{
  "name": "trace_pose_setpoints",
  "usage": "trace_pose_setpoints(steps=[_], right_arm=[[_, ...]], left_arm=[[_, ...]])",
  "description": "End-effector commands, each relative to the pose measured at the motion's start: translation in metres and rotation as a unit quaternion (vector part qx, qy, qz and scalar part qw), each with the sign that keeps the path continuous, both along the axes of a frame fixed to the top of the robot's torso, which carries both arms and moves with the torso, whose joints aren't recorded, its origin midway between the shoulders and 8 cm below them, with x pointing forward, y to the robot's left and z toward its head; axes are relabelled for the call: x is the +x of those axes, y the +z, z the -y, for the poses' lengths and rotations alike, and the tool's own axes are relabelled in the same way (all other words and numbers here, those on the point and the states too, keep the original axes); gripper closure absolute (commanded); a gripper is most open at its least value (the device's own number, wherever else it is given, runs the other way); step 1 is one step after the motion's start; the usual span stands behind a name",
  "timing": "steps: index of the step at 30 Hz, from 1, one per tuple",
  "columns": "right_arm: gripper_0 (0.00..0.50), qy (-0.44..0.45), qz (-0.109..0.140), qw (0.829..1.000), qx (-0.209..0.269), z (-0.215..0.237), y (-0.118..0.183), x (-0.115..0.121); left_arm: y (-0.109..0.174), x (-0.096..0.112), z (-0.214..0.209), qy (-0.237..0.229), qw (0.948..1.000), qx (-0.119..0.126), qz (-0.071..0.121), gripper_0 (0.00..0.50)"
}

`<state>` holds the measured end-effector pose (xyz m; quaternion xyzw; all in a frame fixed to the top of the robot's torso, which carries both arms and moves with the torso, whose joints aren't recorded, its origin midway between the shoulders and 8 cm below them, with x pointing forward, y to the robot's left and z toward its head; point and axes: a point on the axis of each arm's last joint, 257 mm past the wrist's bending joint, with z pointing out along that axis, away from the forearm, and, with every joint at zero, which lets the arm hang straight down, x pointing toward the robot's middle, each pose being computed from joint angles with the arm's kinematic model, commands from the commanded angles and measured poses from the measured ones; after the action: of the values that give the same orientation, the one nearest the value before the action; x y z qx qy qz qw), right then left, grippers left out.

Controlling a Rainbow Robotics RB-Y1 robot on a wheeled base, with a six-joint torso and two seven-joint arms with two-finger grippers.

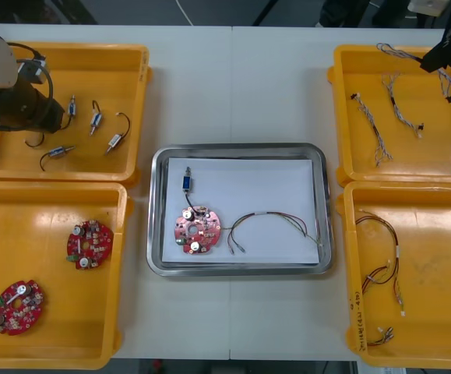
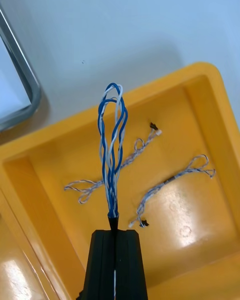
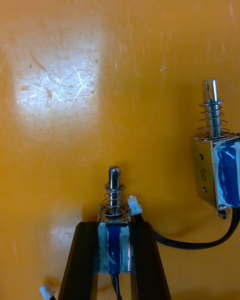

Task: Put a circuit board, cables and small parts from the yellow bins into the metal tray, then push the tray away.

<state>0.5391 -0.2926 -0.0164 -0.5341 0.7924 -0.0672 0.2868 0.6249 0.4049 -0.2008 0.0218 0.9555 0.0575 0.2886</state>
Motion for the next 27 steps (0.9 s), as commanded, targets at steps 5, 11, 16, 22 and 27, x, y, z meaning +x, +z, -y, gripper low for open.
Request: trace_pose_setpoints(steps=[5, 11, 16, 22, 27], right_arm=[[0.500, 0.028, 0.015, 0.999, -0.025, -0.056, 0.004, -0.013], [0.500, 0.052, 0.022, 0.998, -0.019, -0.091, 0.002, -0.019], [0.500, 0.082, 0.030, 0.996, -0.016, -0.123, 0.000, -0.025], [0.500, 0.117, 0.042, 0.991, -0.039, -0.158, -0.008, -0.036], [0.500, 0.153, 0.041, 0.985, -0.061, -0.184, -0.020, -0.049]], left_arm=[[0.028, -0.013, 0.000, -0.006, 0.9999, -0.010, -0.009, 0.500], [0.048, -0.019, 0.001, -0.009, 0.9999, -0.005, -0.009, 0.500], [0.063, -0.026, 0.007, -0.012, 0.9998, 0.001, -0.015, 0.500], [0.078, -0.037, 0.020, -0.018, 0.9995, 0.007, -0.026, 0.500], [0.088, -0.048, 0.029, -0.022, 0.9990, 0.011, -0.037, 0.500]])
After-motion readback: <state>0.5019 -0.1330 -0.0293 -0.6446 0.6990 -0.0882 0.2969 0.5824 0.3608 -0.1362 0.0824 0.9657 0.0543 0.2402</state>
